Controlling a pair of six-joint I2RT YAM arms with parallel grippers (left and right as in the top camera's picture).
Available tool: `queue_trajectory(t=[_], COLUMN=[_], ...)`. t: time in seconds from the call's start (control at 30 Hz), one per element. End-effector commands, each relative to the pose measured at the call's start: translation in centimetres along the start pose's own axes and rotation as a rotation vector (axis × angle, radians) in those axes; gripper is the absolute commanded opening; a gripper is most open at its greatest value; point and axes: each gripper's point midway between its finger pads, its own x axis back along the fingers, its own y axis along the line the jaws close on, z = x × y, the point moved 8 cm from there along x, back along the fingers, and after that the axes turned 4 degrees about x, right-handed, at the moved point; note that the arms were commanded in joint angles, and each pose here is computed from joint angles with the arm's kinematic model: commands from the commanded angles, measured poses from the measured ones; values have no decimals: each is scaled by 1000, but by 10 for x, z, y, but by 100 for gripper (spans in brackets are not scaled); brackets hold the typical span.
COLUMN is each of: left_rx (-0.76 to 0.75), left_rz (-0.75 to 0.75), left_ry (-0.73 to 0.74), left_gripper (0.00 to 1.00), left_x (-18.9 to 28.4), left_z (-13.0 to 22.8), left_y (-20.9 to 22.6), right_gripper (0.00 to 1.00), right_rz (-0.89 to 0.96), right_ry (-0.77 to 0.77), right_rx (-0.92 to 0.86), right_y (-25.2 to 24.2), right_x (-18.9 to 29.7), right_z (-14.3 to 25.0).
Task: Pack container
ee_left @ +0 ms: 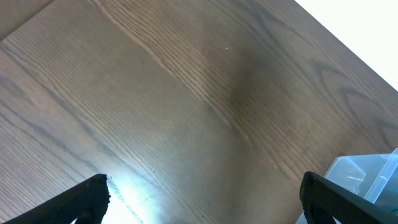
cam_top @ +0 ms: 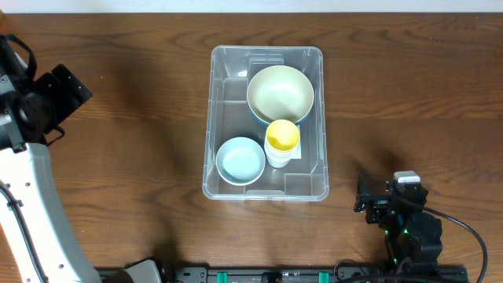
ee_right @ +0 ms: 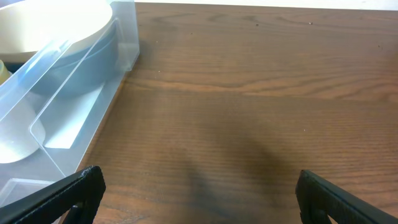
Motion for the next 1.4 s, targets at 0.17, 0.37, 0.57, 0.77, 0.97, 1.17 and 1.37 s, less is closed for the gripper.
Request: queue_trajectory(t=[0.17, 0.37, 0.57, 0.77, 0.97, 1.17, 1.37], left_rx=[5, -25, -210, -449, -528, -521, -535], left_rz=[-17, 12, 12, 190, 302, 406, 489], left_ry=[9, -13, -130, -268, -308, -363, -348], left_gripper=[98, 98, 98, 98, 98, 98, 98], left_x=[-4, 11, 57, 99, 92, 42, -4], left_z=[1, 7, 22, 54, 99, 145, 192], left_y=[2, -3, -2, -24, -17, -3, 12], right_gripper=[99, 99, 99, 99, 99, 99, 99], right_rz=[11, 11, 11, 11, 11, 11, 11], right_ry=[-7, -7, -6, -7, -7, -6, -7], right_rx=[-13, -13, -13, -13, -13, -13, -13], right_y=[-1, -1, -1, -1, -1, -1, -1], right_x=[0, 0, 0, 0, 0, 0, 0], right_z=[0, 0, 0, 0, 0, 0, 0])
